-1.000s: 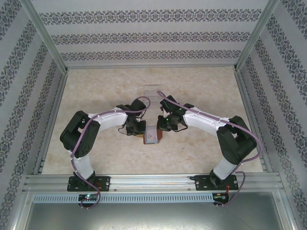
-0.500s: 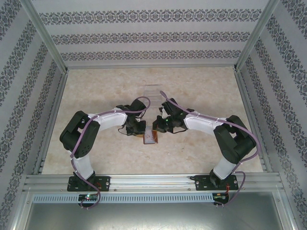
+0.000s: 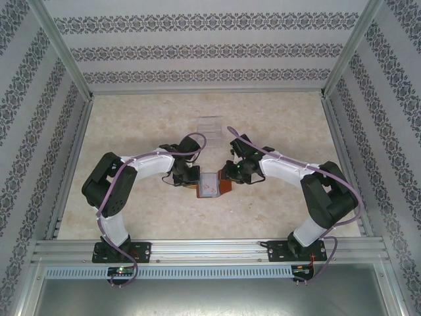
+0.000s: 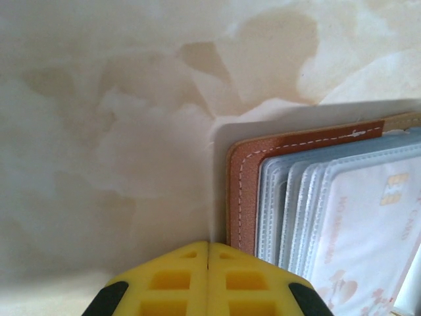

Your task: Take the credit cards out of the card holder

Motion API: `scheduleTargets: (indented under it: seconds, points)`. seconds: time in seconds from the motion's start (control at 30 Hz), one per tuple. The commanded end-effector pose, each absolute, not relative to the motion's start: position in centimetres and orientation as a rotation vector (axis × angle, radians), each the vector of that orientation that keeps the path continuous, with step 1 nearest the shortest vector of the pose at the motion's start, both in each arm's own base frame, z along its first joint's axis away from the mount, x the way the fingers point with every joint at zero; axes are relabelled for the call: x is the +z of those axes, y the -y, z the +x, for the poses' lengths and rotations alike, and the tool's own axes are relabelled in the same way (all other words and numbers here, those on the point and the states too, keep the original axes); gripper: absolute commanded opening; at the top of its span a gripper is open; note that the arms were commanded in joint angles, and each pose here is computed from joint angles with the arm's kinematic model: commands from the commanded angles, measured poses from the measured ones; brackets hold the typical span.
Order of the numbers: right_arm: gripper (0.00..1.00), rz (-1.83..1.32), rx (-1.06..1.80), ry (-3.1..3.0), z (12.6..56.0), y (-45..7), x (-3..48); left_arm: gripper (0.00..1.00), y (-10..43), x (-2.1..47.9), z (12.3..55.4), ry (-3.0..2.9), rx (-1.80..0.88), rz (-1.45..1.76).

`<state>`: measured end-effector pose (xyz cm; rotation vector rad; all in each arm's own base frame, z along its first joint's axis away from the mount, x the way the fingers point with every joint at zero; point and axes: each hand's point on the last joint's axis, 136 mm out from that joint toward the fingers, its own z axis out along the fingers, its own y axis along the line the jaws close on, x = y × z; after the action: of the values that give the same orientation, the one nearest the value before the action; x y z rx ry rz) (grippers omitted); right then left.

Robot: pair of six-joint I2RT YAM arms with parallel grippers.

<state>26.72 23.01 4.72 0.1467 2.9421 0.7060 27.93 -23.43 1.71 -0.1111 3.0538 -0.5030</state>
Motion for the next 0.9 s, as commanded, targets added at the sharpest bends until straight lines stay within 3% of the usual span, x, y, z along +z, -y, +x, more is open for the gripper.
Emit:
scheduleTargets:
  seconds: [0.0,0.23,0.33,0.6,0.87]
  points:
    - [0.39,0.105,0.504,-2.976,26.1,-20.4,4.3,0.00,21.7,-0.6,26.5,-3.112,-0.359,-0.106]
    - [0.68,0.009,0.320,-3.016,25.6,-19.0,3.2,0.00,21.9,-0.4,26.6,-3.108,-0.372,-0.105]
    - [0.76,-0.065,0.181,-3.028,25.4,-18.5,2.8,0.00,21.9,-0.3,26.7,-3.106,-0.373,-0.102]
    - [0.85,-0.198,-0.135,-3.053,25.1,-17.5,1.6,0.00,22.1,-0.2,26.9,-3.099,-0.387,-0.107]
    - [0.86,-0.180,-0.034,-3.014,25.6,-18.8,3.5,0.00,22.4,1.9,27.8,-3.051,-0.404,-0.096]
